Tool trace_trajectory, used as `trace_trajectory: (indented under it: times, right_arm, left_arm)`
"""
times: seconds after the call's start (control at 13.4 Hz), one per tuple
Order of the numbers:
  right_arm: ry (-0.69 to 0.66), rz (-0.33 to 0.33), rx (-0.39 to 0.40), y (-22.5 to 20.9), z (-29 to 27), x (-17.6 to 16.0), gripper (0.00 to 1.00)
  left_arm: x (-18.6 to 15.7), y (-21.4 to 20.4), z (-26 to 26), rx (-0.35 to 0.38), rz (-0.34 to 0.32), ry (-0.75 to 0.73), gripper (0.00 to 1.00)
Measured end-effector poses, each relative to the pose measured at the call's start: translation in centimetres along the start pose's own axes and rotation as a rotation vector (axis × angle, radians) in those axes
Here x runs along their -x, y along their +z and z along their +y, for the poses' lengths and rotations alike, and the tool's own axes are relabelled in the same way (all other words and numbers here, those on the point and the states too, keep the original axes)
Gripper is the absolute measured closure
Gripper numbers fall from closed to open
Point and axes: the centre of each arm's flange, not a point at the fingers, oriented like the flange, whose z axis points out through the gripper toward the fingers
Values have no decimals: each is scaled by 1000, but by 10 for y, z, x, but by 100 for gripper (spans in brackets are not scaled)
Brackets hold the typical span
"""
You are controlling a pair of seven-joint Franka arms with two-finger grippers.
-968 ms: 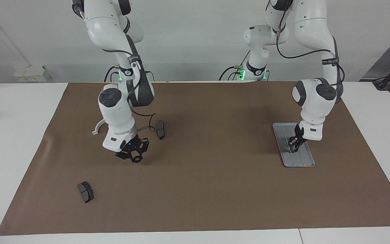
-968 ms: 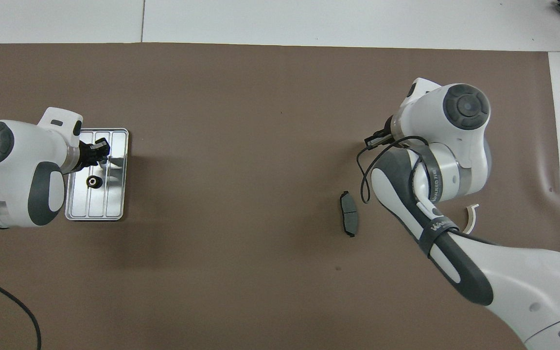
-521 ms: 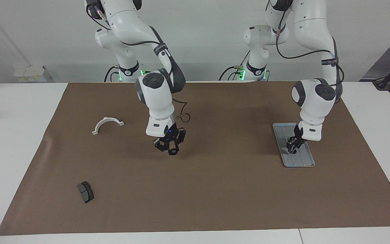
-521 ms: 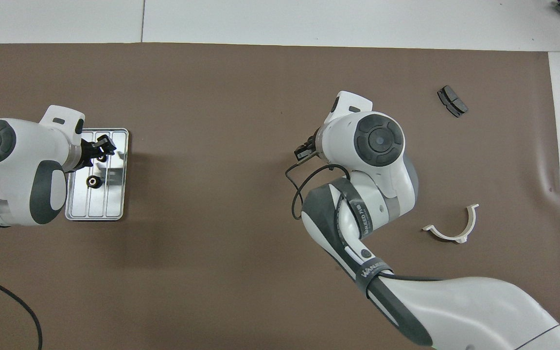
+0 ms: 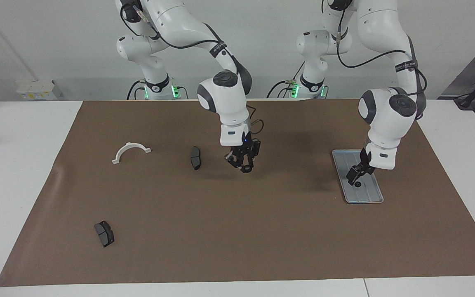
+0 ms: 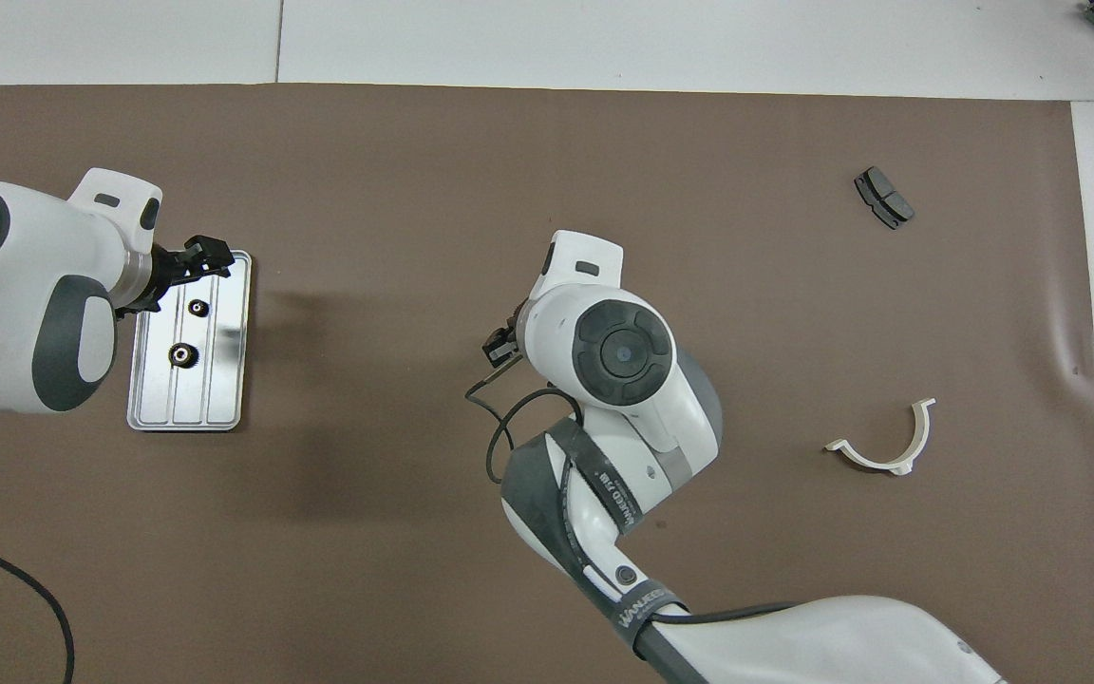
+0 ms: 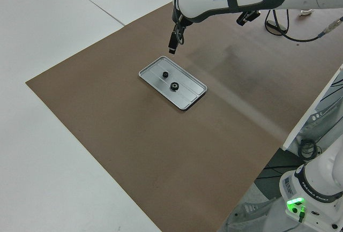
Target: Pick bearing gear from pile to tray
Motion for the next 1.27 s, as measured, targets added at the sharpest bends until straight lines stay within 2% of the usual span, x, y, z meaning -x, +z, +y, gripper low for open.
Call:
trace_trajectory:
  times: [0.3, 0.37, 0.45, 0.6, 0.82, 0.97, 1.12, 1.27]
  right_arm:
    - [-6, 26, -10, 42, -11, 9, 65]
    - [-4, 26, -10, 42, -11, 9, 60]
    - [6, 29, -10, 41, -11, 8, 46]
    - [29, 32, -11, 40, -11, 7, 29]
    - [65, 5, 4, 36, 1, 5, 25]
    - [112, -40, 31, 11, 35, -4, 23]
    - [177, -92, 58, -37, 80, -12, 22]
    - [244, -130, 81, -88, 124, -10, 23]
  left_arm:
    - [1, -47, 32, 44, -6, -49, 0]
    - [7, -51, 45, 50, -3, -64, 0]
    - [14, -51, 56, 53, -4, -69, 0]
    - [23, -51, 70, 55, -7, -72, 0]
    - [31, -50, 82, 59, -7, -114, 0]
    - [42, -42, 102, 71, -3, -170, 0]
    - [63, -21, 133, 74, -7, -229, 0]
    - [89, 8, 165, 48, -8, -267, 0]
